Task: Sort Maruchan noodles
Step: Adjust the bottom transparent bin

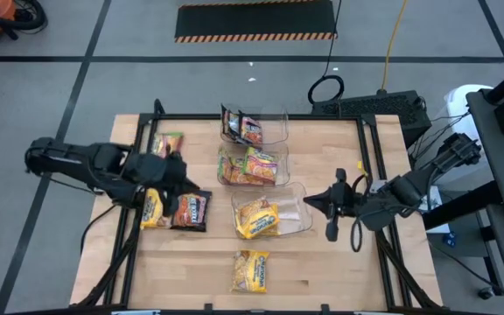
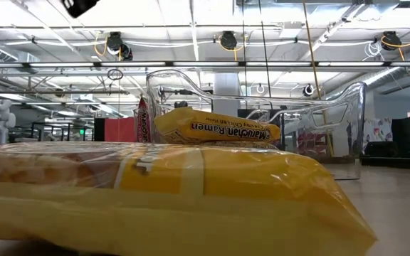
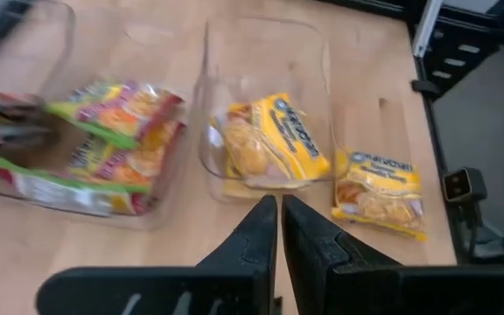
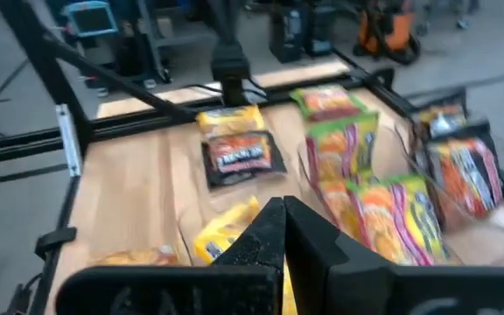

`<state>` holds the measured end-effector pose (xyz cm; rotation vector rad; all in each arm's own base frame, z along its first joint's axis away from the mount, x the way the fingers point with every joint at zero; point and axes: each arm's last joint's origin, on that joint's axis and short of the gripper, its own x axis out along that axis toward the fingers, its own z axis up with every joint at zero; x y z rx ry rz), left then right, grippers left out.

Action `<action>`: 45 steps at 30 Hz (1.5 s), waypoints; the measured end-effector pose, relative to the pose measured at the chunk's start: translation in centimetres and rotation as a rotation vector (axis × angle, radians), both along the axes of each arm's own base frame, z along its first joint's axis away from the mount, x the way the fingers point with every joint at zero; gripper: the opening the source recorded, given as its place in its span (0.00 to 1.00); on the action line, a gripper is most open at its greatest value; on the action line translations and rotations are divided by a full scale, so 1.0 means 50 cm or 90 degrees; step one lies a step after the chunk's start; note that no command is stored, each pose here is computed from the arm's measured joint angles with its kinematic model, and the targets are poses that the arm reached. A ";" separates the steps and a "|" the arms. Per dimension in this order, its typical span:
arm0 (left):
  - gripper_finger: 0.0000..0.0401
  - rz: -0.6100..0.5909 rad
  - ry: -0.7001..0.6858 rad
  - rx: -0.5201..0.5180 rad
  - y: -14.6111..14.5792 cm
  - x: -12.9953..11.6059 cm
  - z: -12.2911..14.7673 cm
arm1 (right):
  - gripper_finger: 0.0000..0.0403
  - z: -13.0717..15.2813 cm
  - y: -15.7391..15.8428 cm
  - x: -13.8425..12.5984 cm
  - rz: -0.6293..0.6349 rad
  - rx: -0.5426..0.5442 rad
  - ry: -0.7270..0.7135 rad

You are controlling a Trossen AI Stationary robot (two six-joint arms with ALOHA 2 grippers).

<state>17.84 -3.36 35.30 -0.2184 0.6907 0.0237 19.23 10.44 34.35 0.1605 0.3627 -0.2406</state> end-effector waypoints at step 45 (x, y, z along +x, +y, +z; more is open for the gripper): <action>0.06 0.068 0.083 -0.141 -0.068 0.130 -0.314 | 0.00 -0.294 -0.101 -0.038 -0.022 0.155 0.452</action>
